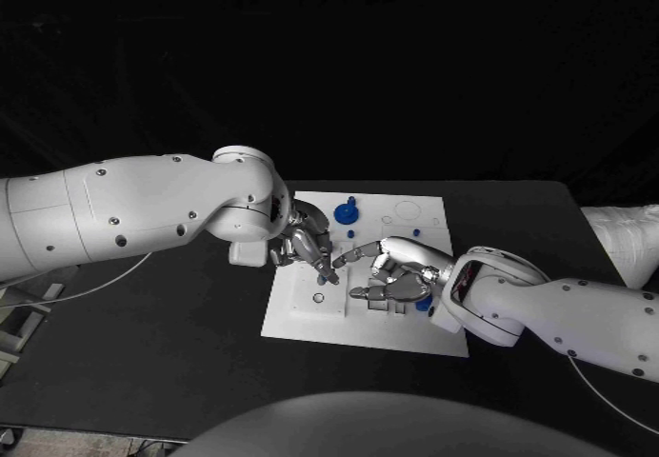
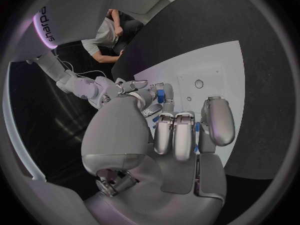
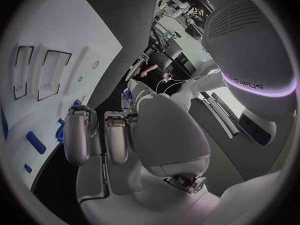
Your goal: Assemble the parts on the task board
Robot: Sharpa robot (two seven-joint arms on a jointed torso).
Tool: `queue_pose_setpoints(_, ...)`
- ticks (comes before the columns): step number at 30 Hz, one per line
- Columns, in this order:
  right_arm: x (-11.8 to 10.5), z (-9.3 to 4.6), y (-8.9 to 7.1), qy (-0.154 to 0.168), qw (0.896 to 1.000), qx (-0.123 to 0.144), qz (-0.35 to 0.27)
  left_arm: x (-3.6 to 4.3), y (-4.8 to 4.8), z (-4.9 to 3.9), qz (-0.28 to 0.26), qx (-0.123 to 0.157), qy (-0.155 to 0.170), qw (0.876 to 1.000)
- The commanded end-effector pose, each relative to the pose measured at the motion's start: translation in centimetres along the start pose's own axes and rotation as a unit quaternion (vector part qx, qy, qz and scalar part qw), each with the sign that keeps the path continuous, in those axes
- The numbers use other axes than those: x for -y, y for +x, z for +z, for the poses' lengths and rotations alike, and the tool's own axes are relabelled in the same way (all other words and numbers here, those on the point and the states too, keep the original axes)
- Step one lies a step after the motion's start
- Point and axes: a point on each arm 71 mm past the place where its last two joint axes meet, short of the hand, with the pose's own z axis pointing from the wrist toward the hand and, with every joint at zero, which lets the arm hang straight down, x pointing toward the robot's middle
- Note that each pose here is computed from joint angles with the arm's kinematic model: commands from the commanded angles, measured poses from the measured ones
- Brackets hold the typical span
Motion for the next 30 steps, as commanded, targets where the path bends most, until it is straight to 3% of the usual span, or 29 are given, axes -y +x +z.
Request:
queue_pose_setpoints(1,-0.18,0.08,0.20,-0.007,1.000,-0.005,-0.001,0.10,0.07,0.01,0.001,-0.005,0.003,1.000)
queue_pose_setpoints(30,-0.22,0.23,0.60,-0.002,1.000,-0.021,0.003,-0.13,-0.17,0.03,-0.006,0.004,0.001,1.000)
